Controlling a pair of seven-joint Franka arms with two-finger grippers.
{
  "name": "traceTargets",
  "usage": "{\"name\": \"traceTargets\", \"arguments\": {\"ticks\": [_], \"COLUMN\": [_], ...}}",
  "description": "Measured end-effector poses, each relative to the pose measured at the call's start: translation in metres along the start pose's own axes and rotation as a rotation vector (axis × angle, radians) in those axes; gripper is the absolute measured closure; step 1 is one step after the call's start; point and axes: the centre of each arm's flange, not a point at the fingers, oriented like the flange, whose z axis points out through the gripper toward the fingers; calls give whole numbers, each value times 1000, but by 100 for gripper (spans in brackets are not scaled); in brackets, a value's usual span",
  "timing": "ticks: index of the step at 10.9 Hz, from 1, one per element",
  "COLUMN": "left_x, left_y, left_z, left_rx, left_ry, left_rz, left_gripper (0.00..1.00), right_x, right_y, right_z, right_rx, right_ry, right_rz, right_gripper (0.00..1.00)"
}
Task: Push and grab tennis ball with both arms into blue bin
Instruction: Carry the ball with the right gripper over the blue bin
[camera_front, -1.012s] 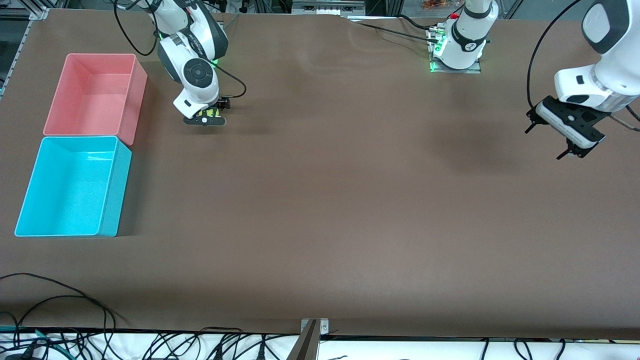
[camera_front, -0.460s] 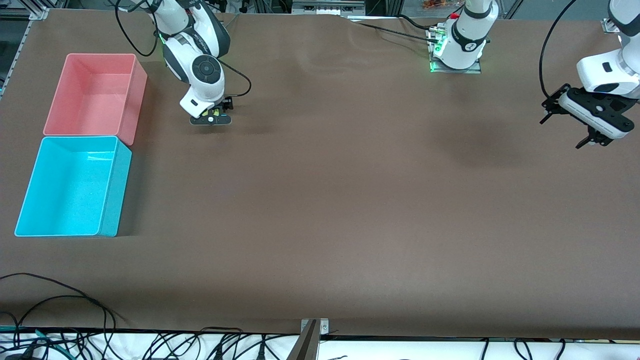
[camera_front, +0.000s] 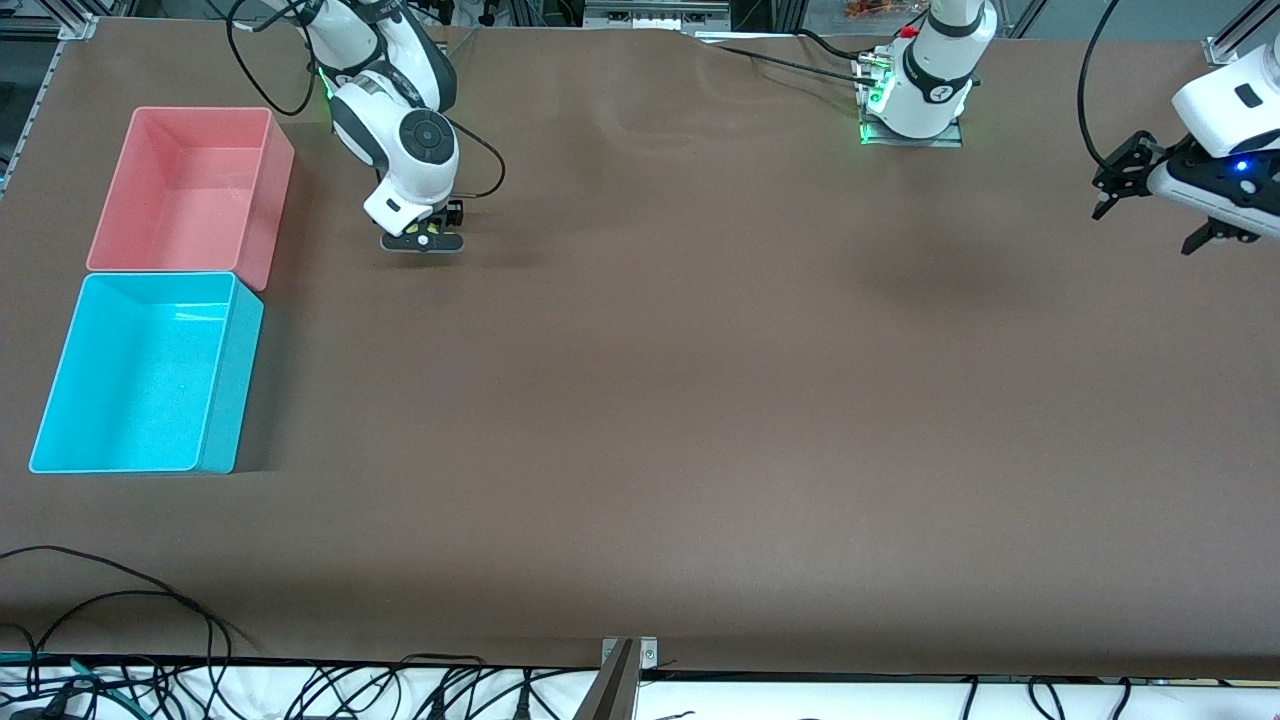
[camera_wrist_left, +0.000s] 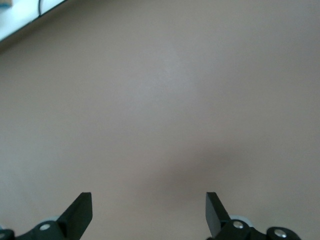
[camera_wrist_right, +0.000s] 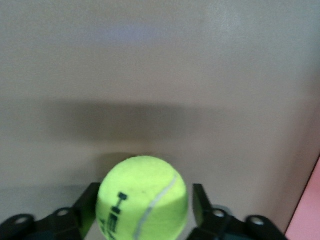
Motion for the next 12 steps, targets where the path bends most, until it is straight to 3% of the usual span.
{"name": "traceTargets", "arguments": {"ticks": [1,2,7,12], "left_x": [1,1,5,26], "left_y": [4,6,-3,28], "left_z": [-8,-14,-36,-36], "left_rx": [-2,-3,-17,-22], "left_ry": [-7,-11,-33,-47], "left_rz": [-54,-92,-199,-272], "left_gripper": [0,0,0,0], "right_x": [0,0,2,51], "right_y": [-1,-2,-2,15], "right_z": [2,1,-2,-59], "right_rx": [-3,-3,-2,-102], "right_ry": [2,6,11,-18], "right_rz": [13,22,37,63], "right_gripper": [30,33,33,33]}}
